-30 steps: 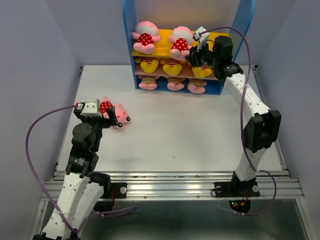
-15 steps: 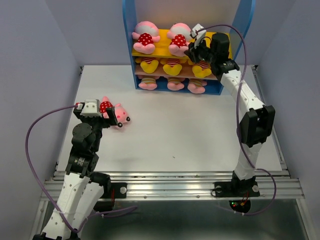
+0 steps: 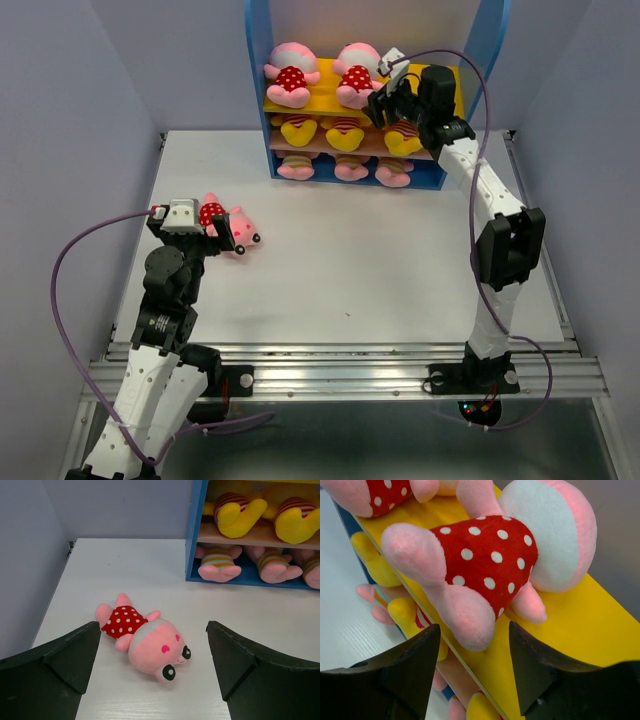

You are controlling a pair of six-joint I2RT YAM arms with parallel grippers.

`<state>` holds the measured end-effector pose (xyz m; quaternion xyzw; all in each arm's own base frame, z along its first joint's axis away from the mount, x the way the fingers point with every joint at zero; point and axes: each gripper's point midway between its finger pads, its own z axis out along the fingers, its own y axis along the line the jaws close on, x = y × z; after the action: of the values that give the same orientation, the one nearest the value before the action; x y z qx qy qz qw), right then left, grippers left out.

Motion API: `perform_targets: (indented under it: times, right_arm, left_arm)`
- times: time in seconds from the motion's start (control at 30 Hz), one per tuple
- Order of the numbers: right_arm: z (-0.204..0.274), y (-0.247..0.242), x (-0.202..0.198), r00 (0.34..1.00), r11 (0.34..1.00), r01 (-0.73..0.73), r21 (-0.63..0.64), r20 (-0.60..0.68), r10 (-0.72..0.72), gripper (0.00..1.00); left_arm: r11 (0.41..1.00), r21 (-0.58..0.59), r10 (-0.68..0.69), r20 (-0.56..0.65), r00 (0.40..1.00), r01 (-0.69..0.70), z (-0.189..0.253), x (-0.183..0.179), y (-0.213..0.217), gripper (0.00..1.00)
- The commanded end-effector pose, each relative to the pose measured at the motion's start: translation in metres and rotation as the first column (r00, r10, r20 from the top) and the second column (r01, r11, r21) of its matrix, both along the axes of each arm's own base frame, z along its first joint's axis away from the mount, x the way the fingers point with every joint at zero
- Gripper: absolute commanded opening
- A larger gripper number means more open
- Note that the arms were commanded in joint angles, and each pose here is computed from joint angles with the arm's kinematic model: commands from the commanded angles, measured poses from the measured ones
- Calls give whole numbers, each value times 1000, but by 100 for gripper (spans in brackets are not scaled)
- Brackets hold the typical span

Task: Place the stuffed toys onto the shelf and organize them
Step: Grab a stuffed toy with the left arm

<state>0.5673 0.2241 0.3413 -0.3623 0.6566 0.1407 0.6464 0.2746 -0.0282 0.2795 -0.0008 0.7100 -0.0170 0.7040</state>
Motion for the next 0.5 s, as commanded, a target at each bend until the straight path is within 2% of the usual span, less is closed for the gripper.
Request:
perform_targets:
  times: [0.0, 0.07, 0.3, 0.47]
  right_arm:
    - [38, -8, -6, 994, 1000, 27, 15, 109, -28, 69]
    - [45, -10, -9, 992, 999, 33, 22, 122, -35, 78]
    - [74, -16, -30, 987, 998, 39, 54, 152, -47, 95]
    - [103, -27, -62, 983, 997, 50, 65, 174, -61, 100]
  left_arm:
    - [1000, 11, -1, 41, 999, 1, 7, 4, 0, 99]
    - [1000, 10, -5, 38, 999, 4, 6, 4, -1, 99]
    - [1000, 5, -3, 39, 999, 3, 5, 4, -1, 99]
    - [1000, -8, -3, 30, 1000, 3, 3, 7, -2, 99]
